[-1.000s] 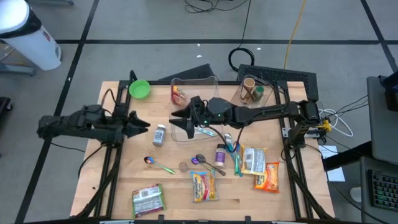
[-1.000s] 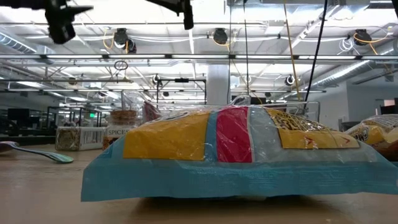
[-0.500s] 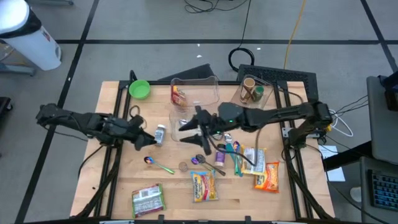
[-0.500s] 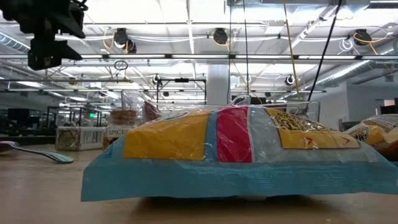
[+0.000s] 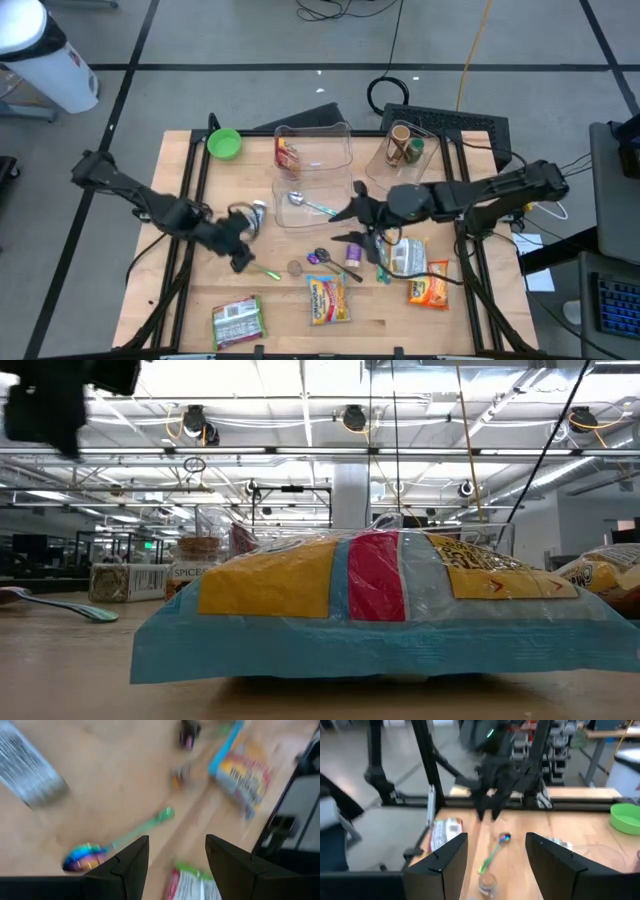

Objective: Pick & Place Food Item
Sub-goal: Put the left green spoon into the bottom transparent bin

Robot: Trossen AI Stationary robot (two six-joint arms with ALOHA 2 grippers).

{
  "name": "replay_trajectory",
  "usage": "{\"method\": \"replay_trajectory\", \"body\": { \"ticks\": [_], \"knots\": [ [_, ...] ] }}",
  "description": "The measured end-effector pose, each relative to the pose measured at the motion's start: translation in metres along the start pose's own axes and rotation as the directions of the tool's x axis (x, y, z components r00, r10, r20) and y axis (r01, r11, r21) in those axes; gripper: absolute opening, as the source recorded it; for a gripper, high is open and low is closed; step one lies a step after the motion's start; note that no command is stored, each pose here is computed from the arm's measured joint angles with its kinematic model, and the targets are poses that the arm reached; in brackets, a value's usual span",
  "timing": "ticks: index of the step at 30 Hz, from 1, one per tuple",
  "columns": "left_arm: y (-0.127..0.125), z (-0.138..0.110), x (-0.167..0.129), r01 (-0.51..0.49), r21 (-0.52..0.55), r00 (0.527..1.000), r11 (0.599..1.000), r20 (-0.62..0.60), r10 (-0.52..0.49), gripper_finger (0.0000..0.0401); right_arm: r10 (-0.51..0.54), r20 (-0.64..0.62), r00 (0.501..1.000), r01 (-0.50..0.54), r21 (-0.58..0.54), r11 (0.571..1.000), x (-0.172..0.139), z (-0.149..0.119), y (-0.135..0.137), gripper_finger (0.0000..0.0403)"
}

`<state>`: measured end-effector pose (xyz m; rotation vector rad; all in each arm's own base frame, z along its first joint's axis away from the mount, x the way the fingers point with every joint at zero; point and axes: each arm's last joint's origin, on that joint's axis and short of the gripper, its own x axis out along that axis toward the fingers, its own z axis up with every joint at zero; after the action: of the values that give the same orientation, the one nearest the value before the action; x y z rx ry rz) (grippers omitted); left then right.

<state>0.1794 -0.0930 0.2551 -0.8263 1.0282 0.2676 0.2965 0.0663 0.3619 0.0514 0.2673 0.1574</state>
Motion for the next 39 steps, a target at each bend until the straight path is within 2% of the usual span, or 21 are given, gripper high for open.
{"method": "replay_trajectory", "body": {
  "ticks": [3, 7, 9, 12, 14, 16, 20, 24, 27, 30, 35, 39],
  "knots": [
    [-0.015, -0.014, 0.015, 0.007, 0.002, 0.997, 1.000, -0.075, -0.006, 0.0202, 0.014, 0.079, 0.997, -0.017, 0.034, 0.999, -0.011, -0.015, 0.000, 0.0191],
    [-0.034, -0.029, 0.027, -0.031, 0.041, 0.990, 0.999, -0.140, 0.036, 0.0202, 0.017, 0.149, 0.989, -0.027, 0.061, 0.998, -0.028, -0.036, -0.003, 0.0188],
    [-0.044, -0.031, 0.029, -0.069, 0.068, 0.985, 0.995, -0.155, 0.078, 0.0202, 0.013, 0.173, 0.985, -0.025, 0.064, 0.998, -0.035, -0.045, -0.006, 0.0188],
    [-0.055, -0.030, 0.027, -0.152, 0.165, 0.969, 0.974, -0.169, 0.180, 0.0202, 0.001, 0.188, 0.982, -0.016, 0.082, 0.997, -0.044, -0.057, -0.009, 0.0188],
    [-0.062, -0.027, 0.026, -0.213, 0.267, 0.948, 0.940, -0.174, 0.265, 0.0202, -0.038, 0.187, 0.982, 0.019, 0.102, 0.995, -0.047, -0.064, -0.010, 0.0187],
    [-0.067, -0.025, 0.028, -0.245, 0.395, 0.924, 0.886, -0.180, 0.336, 0.0202, -0.041, 0.187, 0.982, 0.020, 0.116, 0.993, -0.049, -0.070, -0.011, 0.0187],
    [-0.071, -0.026, 0.039, -0.201, 0.616, 0.905, 0.762, -0.181, 0.385, 0.0202, -0.040, 0.194, 0.980, 0.010, 0.154, 0.988, -0.049, -0.073, -0.011, 0.0187],
    [-0.066, -0.027, 0.052, -0.184, 0.730, 0.879, 0.658, -0.178, 0.443, 0.0202, -0.040, 0.194, 0.980, 0.005, 0.177, 0.984, -0.049, -0.073, -0.011, 0.0187],
    [-0.059, -0.023, 0.059, -0.190, 0.766, 0.870, 0.614, -0.159, 0.467, 0.0202, -0.040, 0.194, 0.980, 0.002, 0.190, 0.982, -0.049, -0.073, -0.011, 0.0187],
    [-0.048, -0.019, 0.066, -0.197, 0.779, 0.855, 0.595, -0.161, 0.493, 0.0202, -0.039, 0.194, 0.980, -0.001, 0.203, 0.979, -0.049, -0.073, -0.011, 0.0187],
    [-0.033, -0.012, 0.076, -0.186, 0.781, 0.834, 0.597, -0.196, 0.516, 0.0202, -0.070, 0.195, 0.978, 0.028, 0.212, 0.977, -0.049, -0.073, -0.012, 0.0187],
    [-0.022, -0.009, 0.084, -0.178, 0.773, 0.836, 0.609, -0.207, 0.507, 0.0202, -0.091, 0.203, 0.975, 0.041, 0.235, 0.971, -0.049, -0.073, -0.013, 0.0187]
  ]
}}
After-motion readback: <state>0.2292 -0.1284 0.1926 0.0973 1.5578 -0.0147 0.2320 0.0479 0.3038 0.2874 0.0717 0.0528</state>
